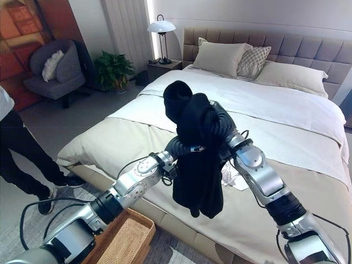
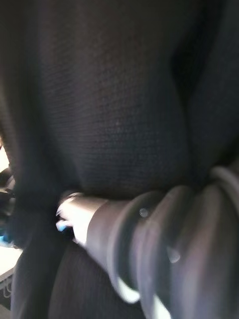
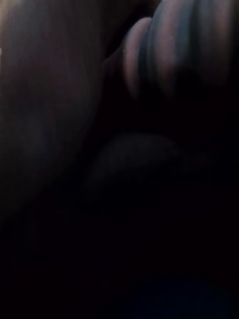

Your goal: Pick up clothes into the bucket

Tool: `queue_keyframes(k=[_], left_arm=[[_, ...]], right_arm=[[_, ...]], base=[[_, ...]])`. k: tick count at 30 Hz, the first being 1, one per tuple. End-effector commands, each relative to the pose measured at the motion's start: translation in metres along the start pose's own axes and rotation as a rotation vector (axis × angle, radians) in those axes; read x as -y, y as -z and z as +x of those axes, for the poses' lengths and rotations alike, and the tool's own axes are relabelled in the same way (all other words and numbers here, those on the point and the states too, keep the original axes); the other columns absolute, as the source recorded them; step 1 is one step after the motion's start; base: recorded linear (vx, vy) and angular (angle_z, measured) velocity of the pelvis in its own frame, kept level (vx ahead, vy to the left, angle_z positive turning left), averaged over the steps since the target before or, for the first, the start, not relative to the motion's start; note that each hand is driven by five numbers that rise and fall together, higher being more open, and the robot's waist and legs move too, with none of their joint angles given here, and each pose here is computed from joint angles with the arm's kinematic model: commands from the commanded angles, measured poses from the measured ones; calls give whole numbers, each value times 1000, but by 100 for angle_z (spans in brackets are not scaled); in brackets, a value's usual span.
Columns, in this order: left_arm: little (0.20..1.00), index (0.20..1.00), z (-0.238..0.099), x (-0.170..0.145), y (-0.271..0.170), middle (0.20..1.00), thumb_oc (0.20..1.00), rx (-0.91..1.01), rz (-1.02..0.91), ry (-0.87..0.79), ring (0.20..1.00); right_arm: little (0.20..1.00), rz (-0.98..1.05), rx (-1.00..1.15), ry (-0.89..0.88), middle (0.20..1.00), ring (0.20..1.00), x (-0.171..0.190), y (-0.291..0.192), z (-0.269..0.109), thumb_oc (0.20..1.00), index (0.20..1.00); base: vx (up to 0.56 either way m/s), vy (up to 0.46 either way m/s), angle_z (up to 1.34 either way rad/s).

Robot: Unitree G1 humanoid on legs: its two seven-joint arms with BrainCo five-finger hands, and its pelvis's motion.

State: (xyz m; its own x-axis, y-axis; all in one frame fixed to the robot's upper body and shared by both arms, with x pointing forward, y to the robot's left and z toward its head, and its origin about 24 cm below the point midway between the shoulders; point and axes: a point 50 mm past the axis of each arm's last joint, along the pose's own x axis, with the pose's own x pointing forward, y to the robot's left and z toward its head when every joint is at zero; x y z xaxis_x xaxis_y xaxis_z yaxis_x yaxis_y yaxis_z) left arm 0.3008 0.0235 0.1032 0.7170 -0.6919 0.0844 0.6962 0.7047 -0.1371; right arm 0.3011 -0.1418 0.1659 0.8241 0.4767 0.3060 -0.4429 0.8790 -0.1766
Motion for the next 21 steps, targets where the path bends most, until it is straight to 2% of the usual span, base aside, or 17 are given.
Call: queue_keyframes(k=[1, 2, 3, 10, 12, 13, 14, 15, 16, 18, 19, 21], left_arm=[[200, 200, 26, 37, -9, 200, 200, 46, -30, 118, 200], [200, 200, 25, 35, -9, 200, 200, 47, -35, 106, 200], [200, 200, 23, 32, -8, 200, 200, 46, -45, 88, 200], [200, 200, 11, 9, -8, 200, 200, 66, -57, -8, 200], [200, 200, 3, -2, -7, 200, 200, 68, -47, -47, 200], [200, 200, -9, -18, -3, 200, 200, 64, -45, -99, 200], [200, 200, -10, -18, -3, 200, 200, 63, -45, -99, 200], [200, 200, -37, -43, 6, 200, 200, 41, -41, -174, 200], [200, 200, -31, -45, 3, 200, 200, 56, -61, -192, 200], [200, 200, -70, -77, 12, 200, 200, 37, -23, -346, 200], [200, 200, -94, -87, 19, 200, 200, 26, -36, -416, 200], [200, 200, -122, -96, 19, 200, 200, 30, -11, -473, 200]], right_arm=[[583, 249, 326, -269, 583, 583, -51, -63, 14, 583, 583], [871, 258, 331, -280, 871, 871, -52, -64, 12, 871, 871], [1000, 268, 341, -289, 1000, 1000, -54, -67, 10, 1000, 1000], [1000, 266, 340, -266, 1000, 1000, -45, -68, 0, 1000, 1000], [1000, 269, 327, -232, 1000, 1000, -37, -65, -5, 1000, 1000], [1000, 284, 308, -177, 1000, 1000, -29, -58, -13, 1000, 1000], [1000, 285, 307, -176, 1000, 1000, -29, -58, -13, 1000, 1000], [1000, 280, 281, -126, 1000, 1000, -17, -52, -22, 1000, 1000], [1000, 324, 272, -120, 1000, 1000, -18, -45, -22, 1000, 1000], [1000, 344, 224, -34, 1000, 1000, -8, -33, -40, 1000, 1000], [1000, 355, 184, 4, 1000, 1000, -3, -24, -53, 1000, 1000], [1000, 353, 126, 70, 1000, 1000, 5, -10, -70, 1000, 1000]], base=[[0, 0, 0], [0, 0, 0], [0, 0, 0], [0, 0, 0], [0, 0, 0], [0, 0, 0], [0, 0, 0], [0, 0, 0], [0, 0, 0], [0, 0, 0], [0, 0, 0], [0, 0, 0]])
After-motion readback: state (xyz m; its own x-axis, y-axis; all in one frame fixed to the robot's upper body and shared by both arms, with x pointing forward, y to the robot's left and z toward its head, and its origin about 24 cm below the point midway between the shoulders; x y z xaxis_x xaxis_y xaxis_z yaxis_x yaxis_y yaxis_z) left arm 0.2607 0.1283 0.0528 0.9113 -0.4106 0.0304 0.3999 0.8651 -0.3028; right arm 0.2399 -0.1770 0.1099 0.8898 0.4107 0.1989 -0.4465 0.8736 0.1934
